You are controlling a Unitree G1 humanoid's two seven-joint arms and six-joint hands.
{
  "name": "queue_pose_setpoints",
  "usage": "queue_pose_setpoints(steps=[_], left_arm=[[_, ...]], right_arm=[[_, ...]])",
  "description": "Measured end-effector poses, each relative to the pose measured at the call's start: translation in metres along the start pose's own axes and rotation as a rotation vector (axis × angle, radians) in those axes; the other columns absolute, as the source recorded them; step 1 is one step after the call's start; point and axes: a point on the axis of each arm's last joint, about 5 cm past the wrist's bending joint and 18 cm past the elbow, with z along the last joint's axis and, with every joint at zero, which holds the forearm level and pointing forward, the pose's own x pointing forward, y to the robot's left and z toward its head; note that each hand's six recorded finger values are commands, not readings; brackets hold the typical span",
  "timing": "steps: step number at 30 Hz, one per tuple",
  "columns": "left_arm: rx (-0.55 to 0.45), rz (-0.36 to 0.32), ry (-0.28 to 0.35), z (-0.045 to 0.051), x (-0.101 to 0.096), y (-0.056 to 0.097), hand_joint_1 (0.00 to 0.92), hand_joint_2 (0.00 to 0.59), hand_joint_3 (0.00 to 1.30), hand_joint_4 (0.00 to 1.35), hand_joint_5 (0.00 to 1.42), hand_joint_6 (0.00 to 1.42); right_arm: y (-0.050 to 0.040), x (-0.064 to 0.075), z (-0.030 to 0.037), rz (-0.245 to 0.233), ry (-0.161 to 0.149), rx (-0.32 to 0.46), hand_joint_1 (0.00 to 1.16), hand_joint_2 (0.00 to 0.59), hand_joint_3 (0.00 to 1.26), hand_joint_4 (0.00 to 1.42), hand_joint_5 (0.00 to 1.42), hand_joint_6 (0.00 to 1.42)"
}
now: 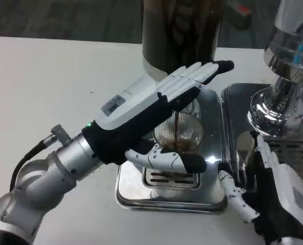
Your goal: Grasp the cup under the faucet to collect the drink, then remove the cup.
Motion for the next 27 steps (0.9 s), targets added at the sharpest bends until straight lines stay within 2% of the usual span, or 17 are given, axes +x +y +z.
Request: queue_pose_setpoints(steps=[2,4,9,14,19,27], left_arm=[[0.003,-0.001,-0.002,-0.0003,0.0,0.001,0.0,0.105,0.0,0.0,0.0,0.0],[0.004,-0.002,-0.003,-0.0008,0.0,0.001,0.0,0.106,0.0,0.0,0.0,0.0],[0.0,-0.001,-0.003,-0.0016,0.0,0.001,0.0,0.111,0.0,0.0,0.0,0.0],[-0.007,0.006,-0.003,-0.002,-0.001,0.001,0.0,0.119,0.0,0.0,0.0,0.0],[-0.009,0.008,-0.001,-0.0023,-0.001,0.001,0.0,0.121,0.0,0.0,0.0,0.0],[-0.007,0.009,-0.001,-0.0023,-0.001,0.002,0.0,0.124,0.0,0.0,0.0,0.0]], right_arm=[[-0.0022,0.002,-0.0002,0.018,-0.004,0.055,0.55,0.239,0.0,0.0,0.0,0.0],[-0.0056,0.004,-0.0007,0.055,-0.015,0.142,0.61,0.223,0.0,0.0,0.0,0.0],[-0.0077,0.007,0.0007,0.101,-0.049,0.221,0.67,0.192,0.0,0.0,0.0,0.0],[-0.0074,0.01,0.0028,0.124,-0.062,0.242,0.71,0.183,0.0,0.0,0.0,0.0],[-0.0049,0.02,0.0072,0.145,-0.081,0.262,0.73,0.178,0.0,0.0,0.0,0.0],[0.0015,0.03,0.009,0.165,-0.089,0.31,0.73,0.175,0.0,0.0,0.0,0.0]])
